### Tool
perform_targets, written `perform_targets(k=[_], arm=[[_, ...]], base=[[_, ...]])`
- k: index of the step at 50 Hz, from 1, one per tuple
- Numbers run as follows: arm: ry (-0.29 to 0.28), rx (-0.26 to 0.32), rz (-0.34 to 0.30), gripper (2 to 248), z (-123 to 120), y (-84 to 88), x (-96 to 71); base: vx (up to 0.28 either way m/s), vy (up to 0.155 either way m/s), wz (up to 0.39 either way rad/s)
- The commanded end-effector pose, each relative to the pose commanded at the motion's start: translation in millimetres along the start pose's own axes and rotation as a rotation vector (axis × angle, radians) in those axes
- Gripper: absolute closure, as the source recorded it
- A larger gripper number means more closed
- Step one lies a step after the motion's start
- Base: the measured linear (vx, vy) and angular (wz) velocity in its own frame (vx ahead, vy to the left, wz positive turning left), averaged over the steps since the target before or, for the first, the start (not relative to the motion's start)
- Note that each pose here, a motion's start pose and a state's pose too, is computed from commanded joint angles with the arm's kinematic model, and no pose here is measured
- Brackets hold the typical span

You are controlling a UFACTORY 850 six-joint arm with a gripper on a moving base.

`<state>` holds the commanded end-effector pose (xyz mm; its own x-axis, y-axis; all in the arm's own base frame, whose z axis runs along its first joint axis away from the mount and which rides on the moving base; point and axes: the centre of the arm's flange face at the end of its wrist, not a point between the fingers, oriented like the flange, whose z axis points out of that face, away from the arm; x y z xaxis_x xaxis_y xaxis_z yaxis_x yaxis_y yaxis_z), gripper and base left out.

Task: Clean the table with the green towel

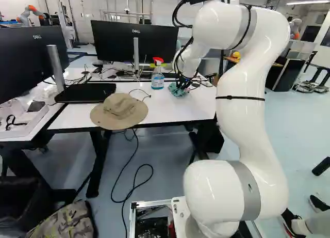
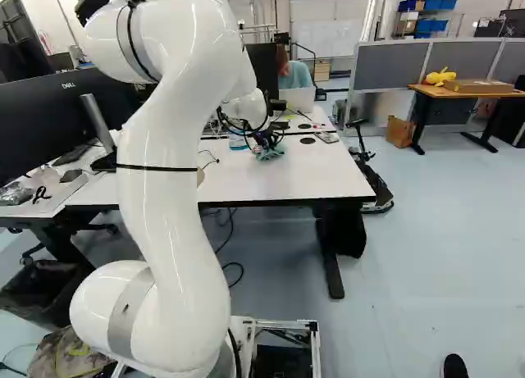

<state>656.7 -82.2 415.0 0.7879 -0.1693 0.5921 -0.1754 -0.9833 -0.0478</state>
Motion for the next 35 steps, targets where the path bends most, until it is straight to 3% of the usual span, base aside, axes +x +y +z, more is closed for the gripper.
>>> perform_targets(k=[22,35], arm=[[0.015,-0.031,0.043,204,9,35.9,12.9],[0.035,-0.031,0.044,204,24,36.8,28.5]], base=[[0.000,0.000,0.000],[0.000,0.000,0.000]])
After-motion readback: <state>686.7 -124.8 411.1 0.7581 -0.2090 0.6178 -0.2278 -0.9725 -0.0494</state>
